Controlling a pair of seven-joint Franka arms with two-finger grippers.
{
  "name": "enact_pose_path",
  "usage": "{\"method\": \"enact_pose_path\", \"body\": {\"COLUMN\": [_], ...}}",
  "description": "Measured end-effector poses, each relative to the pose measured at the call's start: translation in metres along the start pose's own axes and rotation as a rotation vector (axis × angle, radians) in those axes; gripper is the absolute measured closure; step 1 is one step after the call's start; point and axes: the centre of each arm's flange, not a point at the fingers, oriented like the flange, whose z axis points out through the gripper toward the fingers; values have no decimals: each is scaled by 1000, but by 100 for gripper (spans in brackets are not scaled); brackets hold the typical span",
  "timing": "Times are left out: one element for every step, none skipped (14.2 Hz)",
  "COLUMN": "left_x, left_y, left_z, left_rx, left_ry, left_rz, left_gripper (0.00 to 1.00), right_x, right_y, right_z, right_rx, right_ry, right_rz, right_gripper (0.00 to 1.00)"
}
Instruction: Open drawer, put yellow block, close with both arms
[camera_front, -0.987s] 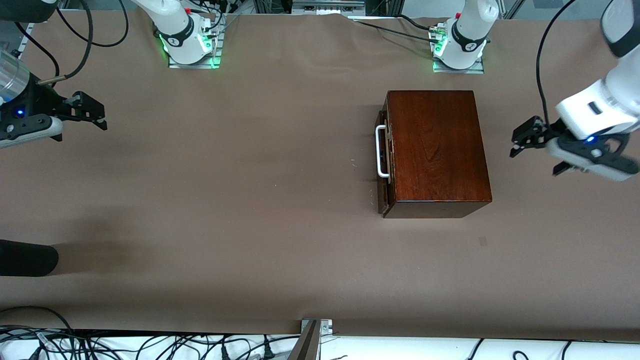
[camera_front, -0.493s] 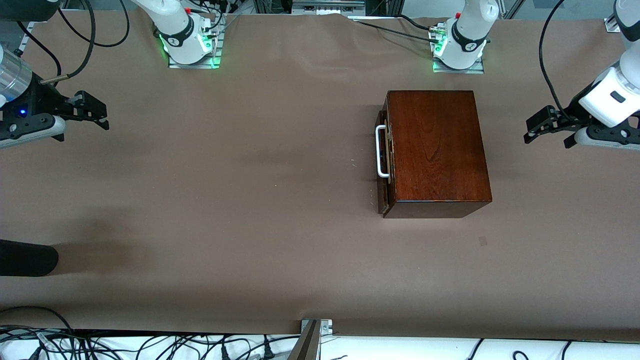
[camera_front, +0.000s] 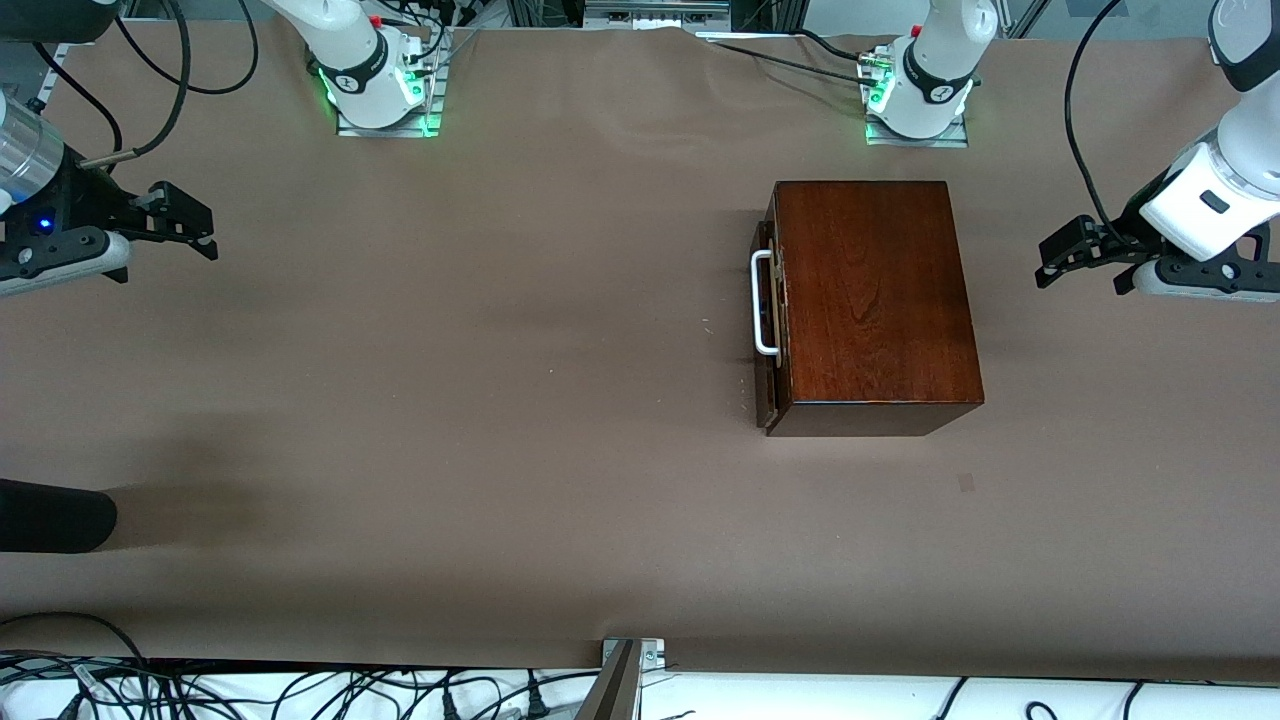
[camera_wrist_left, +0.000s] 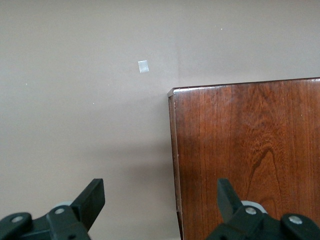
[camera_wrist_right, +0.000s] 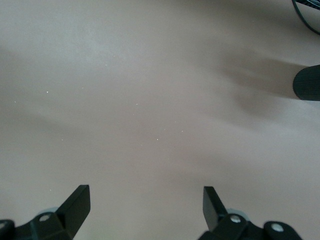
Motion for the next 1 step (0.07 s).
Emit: {"method": "enact_pose_path", "body": {"left_x": [0], "left_y": [0], "left_z": [0], "left_rx": [0], "left_ry": [-1], "left_rz": [0], "left_gripper": [0], "right_x": [0], "right_y": [0], "right_z": [0], "right_rx": [0], "right_ry": [0], "right_rz": [0], "right_gripper": [0]}}
